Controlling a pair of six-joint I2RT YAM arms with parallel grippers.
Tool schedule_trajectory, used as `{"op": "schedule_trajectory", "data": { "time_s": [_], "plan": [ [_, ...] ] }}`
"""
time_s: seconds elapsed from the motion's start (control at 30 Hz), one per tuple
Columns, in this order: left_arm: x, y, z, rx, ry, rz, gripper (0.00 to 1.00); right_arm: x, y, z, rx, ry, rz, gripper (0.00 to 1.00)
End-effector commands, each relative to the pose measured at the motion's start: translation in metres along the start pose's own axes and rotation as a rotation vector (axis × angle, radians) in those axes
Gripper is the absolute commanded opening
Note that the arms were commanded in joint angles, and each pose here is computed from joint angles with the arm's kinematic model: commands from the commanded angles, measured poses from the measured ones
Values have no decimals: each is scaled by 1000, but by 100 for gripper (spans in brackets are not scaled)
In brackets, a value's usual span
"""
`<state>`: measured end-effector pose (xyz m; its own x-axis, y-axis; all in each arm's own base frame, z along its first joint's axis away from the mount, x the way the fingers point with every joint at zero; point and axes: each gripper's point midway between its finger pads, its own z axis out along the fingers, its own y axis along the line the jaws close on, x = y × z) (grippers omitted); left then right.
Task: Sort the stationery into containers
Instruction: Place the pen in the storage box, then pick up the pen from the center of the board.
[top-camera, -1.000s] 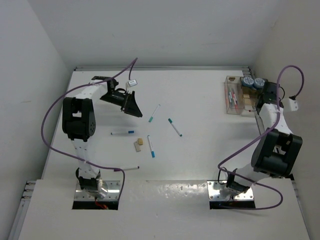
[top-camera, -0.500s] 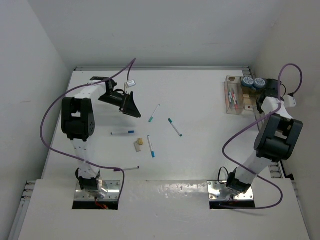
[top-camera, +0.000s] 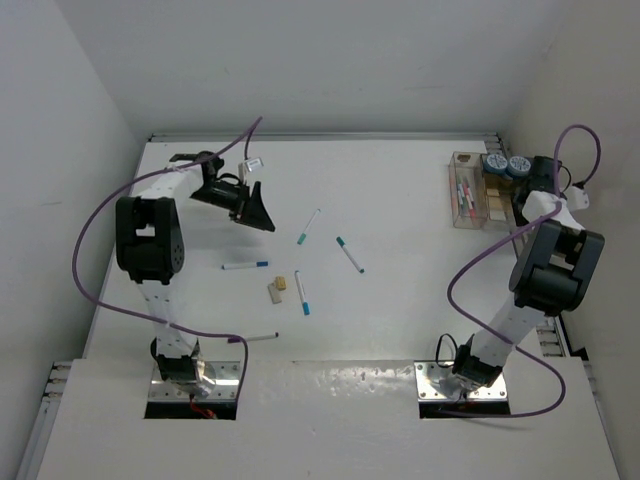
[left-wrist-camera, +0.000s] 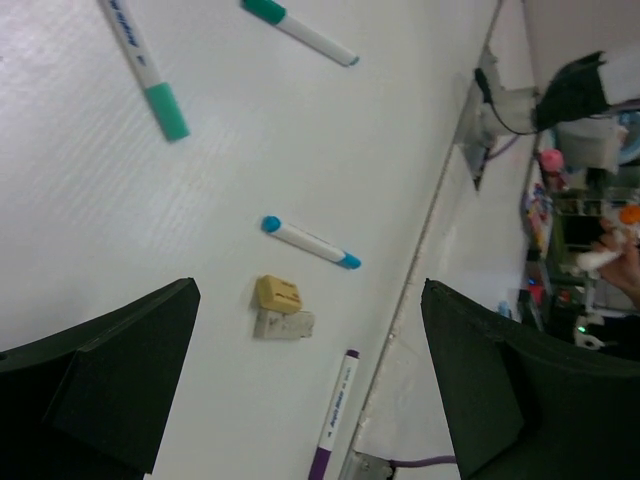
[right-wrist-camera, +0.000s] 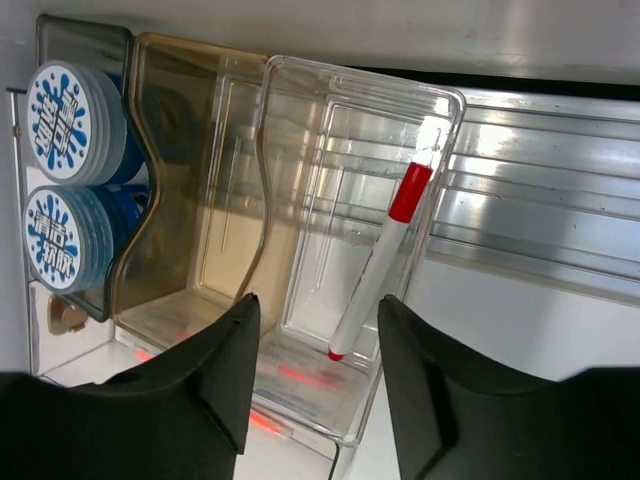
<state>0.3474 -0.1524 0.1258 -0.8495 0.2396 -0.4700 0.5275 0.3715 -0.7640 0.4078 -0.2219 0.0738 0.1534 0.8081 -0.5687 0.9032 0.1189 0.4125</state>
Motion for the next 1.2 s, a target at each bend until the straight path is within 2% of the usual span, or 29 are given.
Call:
{"op": "schedule_trajectory", "data": {
  "time_s": [0.0, 0.1, 0.13, 0.17, 0.23, 0.27, 0.3, 0.4, 0.47, 0.53, 0.57, 0.63, 0.67, 0.7, 0.8, 0.9, 0.97, 1.07, 1.17],
  "plan": [
    [-31, -6, -25, -154, -82, 154, 100, -12, 20, -2, -64, -29, 3, 51],
    [-43, -5, -42, -291, -104, 274, 100, -11, 24, -11, -94, -8, -33, 56],
    [-44, -2, -59, -357, -108, 328, 100, -10, 34, -23, -147, 12, -76, 57],
    [-41, -6, -63, -370, -100, 318, 100, -1, 27, -28, -146, 37, -114, 58],
    [-37, -8, -75, -386, -36, 455, 100, 10, 29, -45, -206, 61, -200, 63],
    [-29, -5, -79, -403, 9, 479, 100, 36, 19, -45, -214, 104, -318, 67],
    [-16, -4, -82, -394, 70, 510, 98, 34, 30, -72, -297, 99, -356, 69],
    [13, 14, -95, -443, 177, 518, 87, 68, 29, -113, -444, 156, -558, 76],
    [40, 29, -104, -501, 245, 501, 82, 97, 24, -137, -542, 188, -714, 75],
    [49, 41, -111, -562, 274, 541, 76, 108, 28, -168, -652, 179, -799, 73],
    [67, 53, -110, -588, 318, 533, 74, 127, 23, -180, -692, 193, -904, 72],
    [78, 59, -109, -616, 343, 559, 73, 144, 20, -203, -768, 221, -989, 68],
    [88, 66, -104, -616, 350, 561, 73, 161, 15, -218, -818, 243, -1096, 66],
    [92, 68, -102, -616, 349, 563, 72, 169, 13, -227, -856, 255, -1145, 59],
    [105, 74, -90, -604, 349, 573, 72, 184, 6, -247, -890, 284, -1155, 57],
    [107, 81, -81, -618, 343, 602, 71, 197, -2, -262, -912, 359, -1111, 63],
    [103, 86, -77, -634, 330, 637, 69, 202, -5, -266, -908, 404, -1083, 64],
    [102, 88, -67, -617, 326, 697, 66, 200, -3, -263, -887, 396, -1076, 57],
    [98, 87, -62, -604, 302, 730, 64, 200, -4, -261, -875, 397, -1074, 57]
  ]
}}
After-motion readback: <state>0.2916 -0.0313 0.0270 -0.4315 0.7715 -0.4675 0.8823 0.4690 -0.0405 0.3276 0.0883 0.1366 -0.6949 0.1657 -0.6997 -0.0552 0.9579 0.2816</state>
